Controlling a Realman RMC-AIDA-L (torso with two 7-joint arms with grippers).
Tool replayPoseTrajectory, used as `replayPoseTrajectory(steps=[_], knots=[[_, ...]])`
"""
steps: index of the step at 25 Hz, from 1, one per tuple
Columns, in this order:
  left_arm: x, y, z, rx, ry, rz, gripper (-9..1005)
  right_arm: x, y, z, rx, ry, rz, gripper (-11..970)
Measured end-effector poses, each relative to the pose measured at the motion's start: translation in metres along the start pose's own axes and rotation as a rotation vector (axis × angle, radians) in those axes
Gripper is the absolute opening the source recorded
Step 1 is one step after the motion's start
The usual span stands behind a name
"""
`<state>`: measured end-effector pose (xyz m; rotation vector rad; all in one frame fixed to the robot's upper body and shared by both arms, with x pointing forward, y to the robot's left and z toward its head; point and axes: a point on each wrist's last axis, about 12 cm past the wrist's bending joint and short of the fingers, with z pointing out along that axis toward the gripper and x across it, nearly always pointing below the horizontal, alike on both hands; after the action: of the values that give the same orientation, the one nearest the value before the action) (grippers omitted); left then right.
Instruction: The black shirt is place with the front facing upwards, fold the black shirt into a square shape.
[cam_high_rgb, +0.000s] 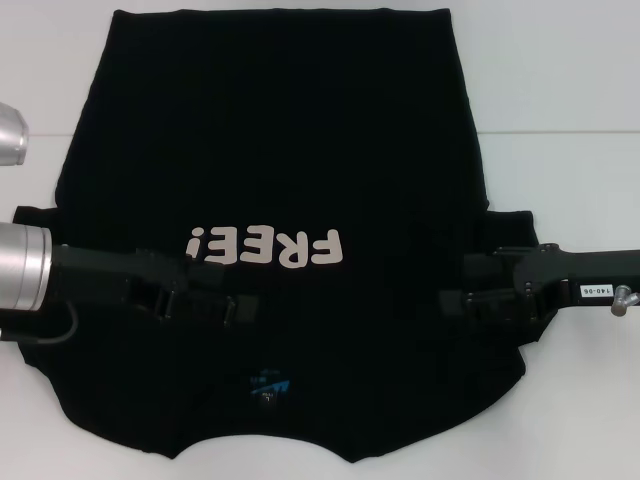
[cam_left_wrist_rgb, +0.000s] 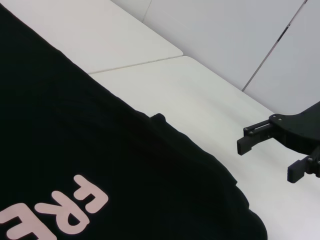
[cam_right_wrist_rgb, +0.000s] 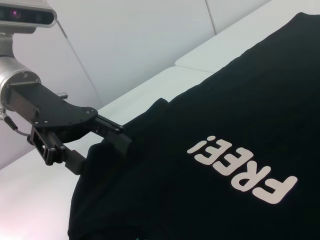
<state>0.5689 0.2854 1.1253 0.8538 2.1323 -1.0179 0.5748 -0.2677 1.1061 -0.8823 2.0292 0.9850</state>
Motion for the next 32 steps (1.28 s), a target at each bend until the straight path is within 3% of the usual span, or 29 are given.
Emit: replayPoseTrajectory(steps=[25, 32], knots=[[0.0, -0.001, -0.001, 0.008, -0.004, -0.004, 949, 0.001, 0.0, -0.002, 0.002, 0.001, 0.006, 911], [-0.001, 0.004, -0.011, -0.026, -0.054, -0.086, 949, -0.008, -0.003, -0.004, 0.008, -0.006, 0.095, 912]])
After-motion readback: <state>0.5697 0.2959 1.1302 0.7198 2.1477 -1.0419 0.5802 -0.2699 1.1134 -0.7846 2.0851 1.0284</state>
